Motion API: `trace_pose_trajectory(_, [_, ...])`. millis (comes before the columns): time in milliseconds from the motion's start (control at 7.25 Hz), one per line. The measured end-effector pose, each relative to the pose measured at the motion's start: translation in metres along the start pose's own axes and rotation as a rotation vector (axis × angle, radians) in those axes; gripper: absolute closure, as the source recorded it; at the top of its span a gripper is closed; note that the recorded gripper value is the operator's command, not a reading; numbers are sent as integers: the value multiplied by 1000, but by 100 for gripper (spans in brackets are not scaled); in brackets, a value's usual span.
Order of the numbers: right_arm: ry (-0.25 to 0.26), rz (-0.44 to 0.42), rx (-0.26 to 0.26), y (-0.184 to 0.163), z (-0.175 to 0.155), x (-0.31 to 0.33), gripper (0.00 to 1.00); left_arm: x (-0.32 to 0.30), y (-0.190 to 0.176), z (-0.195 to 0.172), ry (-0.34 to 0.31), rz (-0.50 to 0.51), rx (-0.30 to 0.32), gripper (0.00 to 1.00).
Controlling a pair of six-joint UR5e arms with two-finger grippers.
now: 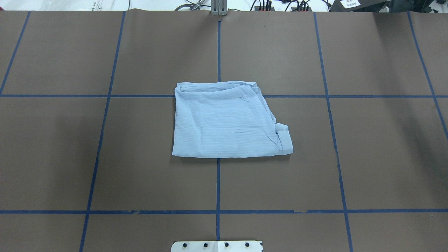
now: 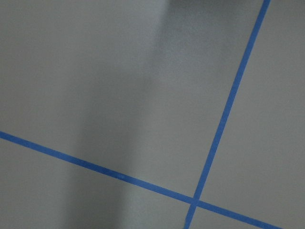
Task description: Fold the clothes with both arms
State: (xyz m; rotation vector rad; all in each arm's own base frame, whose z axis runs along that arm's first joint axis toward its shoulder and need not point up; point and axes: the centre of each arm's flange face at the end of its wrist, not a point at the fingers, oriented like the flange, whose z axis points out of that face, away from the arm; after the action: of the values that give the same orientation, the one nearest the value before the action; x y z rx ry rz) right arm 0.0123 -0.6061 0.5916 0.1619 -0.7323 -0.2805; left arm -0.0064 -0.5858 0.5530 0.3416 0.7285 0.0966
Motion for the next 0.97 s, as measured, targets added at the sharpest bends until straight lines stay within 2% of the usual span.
trace_pose_trajectory(276, [4,89,-18,40,16,24,0,-20,28,16,-9,-39,-50,0])
trace_pose_trajectory(552, [-2,247,-23,49,20,28,0,-25,35,17,-19,-67,-121,0])
trace_pose_trajectory(828, [-11,321,-46,50,15,29,0,-38,43,7,-25,-23,-186,0])
trace_pose_trajectory(966, [-20,352,-46,55,6,34,0,-50,51,3,-25,-9,-199,0])
